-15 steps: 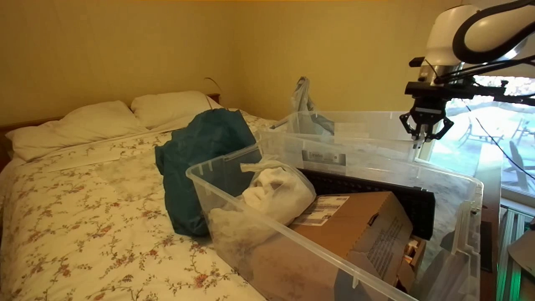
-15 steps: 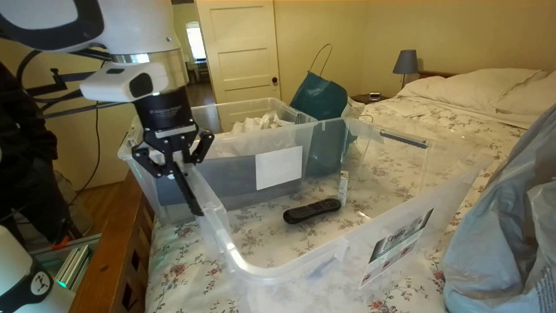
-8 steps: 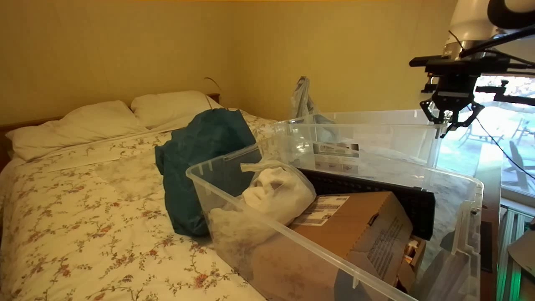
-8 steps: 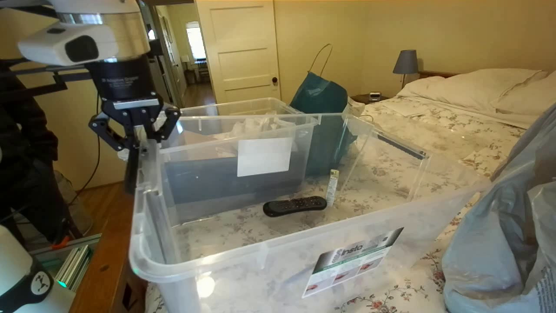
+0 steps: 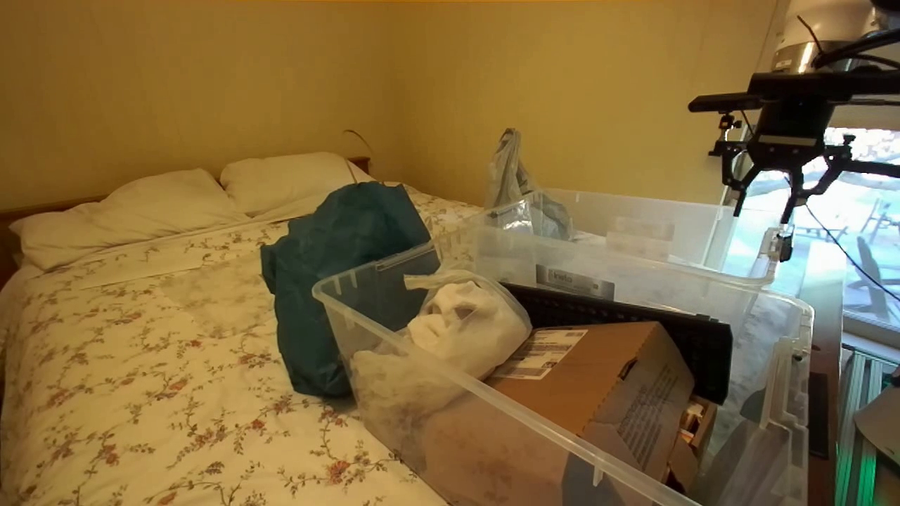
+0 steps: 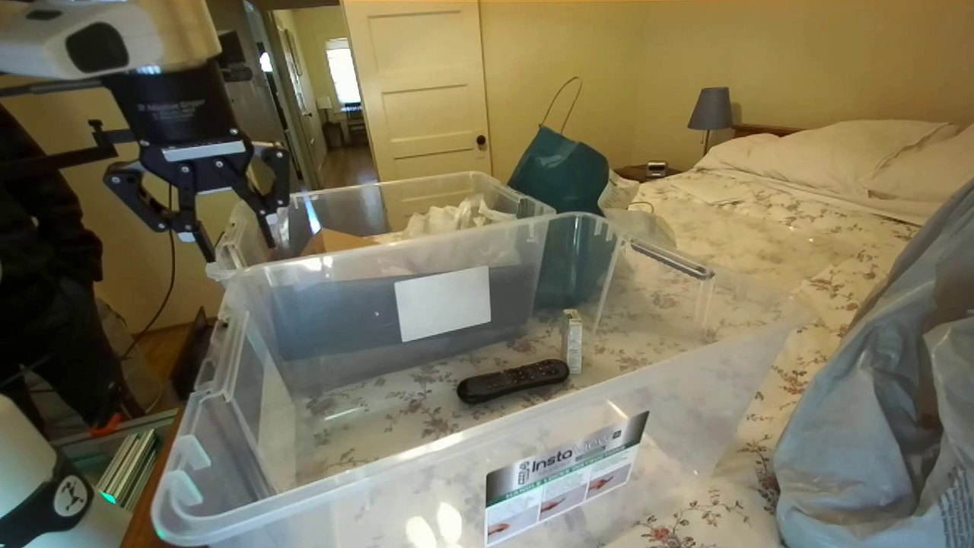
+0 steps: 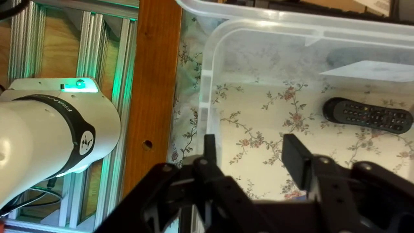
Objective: Pull the right container closer to the edge, remove a plastic bag from the right container and put it in the left container
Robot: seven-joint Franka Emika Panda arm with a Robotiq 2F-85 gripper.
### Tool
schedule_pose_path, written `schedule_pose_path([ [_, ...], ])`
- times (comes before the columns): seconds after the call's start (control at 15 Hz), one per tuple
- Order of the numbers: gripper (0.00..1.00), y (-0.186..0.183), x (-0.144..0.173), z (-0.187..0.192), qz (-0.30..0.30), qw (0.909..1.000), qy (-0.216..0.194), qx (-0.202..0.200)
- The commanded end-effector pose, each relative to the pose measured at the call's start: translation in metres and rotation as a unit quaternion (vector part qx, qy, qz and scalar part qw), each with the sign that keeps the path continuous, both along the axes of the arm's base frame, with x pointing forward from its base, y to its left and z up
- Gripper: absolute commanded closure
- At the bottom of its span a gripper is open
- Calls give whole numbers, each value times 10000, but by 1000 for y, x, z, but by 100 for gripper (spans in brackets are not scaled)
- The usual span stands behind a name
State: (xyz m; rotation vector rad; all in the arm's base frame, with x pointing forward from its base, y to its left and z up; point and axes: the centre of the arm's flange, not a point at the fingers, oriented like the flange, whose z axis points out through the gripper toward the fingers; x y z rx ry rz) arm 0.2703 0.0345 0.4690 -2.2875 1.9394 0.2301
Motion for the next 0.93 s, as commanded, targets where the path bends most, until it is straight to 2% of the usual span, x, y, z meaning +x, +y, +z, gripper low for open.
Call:
schedule_pose_path([
  [0.0, 13, -12, -11, 0, -298, 9981, -440, 321],
  [0.13, 1, -24, 10, 12, -509, 9963, -685, 116],
  [0.33, 0, -37, 62, 28, -183, 9956, -842, -372],
  [0.47, 0, -37, 101, 34, 412, 9942, -684, -720],
  [0.6, 0, -30, 131, 38, 868, 9913, -468, -876],
  [0.87, 0, -35, 189, 43, 1683, 9790, -66, -1152],
])
